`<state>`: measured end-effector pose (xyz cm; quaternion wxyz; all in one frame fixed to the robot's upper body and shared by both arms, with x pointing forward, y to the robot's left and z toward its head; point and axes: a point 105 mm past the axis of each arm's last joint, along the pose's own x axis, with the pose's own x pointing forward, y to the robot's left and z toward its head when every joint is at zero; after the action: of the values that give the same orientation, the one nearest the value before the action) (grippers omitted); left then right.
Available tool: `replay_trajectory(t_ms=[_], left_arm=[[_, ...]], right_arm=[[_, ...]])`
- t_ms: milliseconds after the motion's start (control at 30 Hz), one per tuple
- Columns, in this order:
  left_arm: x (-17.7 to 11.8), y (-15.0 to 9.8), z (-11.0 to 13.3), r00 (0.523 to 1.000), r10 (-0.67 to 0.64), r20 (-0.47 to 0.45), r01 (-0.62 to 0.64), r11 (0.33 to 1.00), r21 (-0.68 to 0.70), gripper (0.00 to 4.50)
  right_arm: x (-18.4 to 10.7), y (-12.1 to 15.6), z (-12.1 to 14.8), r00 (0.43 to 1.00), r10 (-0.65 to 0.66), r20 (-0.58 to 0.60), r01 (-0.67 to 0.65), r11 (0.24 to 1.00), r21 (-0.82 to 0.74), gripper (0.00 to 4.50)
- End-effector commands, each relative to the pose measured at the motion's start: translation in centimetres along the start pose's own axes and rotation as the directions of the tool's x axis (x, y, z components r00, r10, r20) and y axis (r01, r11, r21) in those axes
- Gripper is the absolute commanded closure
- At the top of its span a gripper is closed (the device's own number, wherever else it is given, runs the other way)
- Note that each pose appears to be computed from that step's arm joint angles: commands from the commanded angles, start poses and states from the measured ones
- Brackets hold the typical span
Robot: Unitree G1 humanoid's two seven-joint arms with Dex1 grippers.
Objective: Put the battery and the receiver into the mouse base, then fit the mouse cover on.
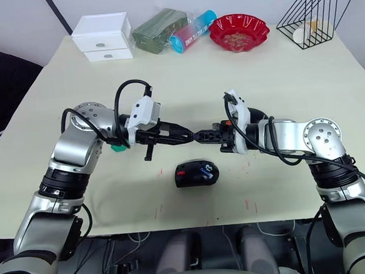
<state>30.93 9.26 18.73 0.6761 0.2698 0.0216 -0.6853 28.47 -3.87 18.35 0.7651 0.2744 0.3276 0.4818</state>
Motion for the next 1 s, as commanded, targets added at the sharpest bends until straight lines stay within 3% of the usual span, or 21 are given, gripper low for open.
replay_trajectory(t_ms=[33, 167, 200, 700, 1000], left_arm=[[-0.7, -0.3, 0.2, 1.0, 0.012, 0.012, -0.012, 1.0, 0.002, 2.13], [-0.7, -1.1, -0.3, 1.0, -0.002, 0.019, 0.002, 1.0, -0.021, 0.25], [-0.6, -1.3, -0.3, 1.0, -0.004, 0.021, 0.005, 1.0, -0.026, 0.04], [0.3, -5.2, -3.2, 0.999, -0.033, -0.039, 0.028, 0.993, -0.113, 0.04], [1.6, -6.5, -5.0, 0.998, -0.018, -0.062, 0.01, 0.991, -0.132, 0.04]], right_arm=[[-1.0, 1.3, 0.5, 0.998, 0.047, 0.03, -0.045, 0.998, -0.052, 4.5], [-1.7, 0.9, 0.4, 0.998, 0.038, 0.041, -0.035, 0.998, -0.053, 4.5], [-1.9, 0.8, 0.4, 0.998, 0.034, 0.044, -0.031, 0.998, -0.052, 4.5], [-5.2, -1.3, 0.0, 0.992, -0.073, 0.099, 0.079, 0.995, -0.059, 4.5], [-7.1, -0.6, -1.3, 0.997, -0.033, 0.072, 0.05, 0.965, -0.258, 4.5]])
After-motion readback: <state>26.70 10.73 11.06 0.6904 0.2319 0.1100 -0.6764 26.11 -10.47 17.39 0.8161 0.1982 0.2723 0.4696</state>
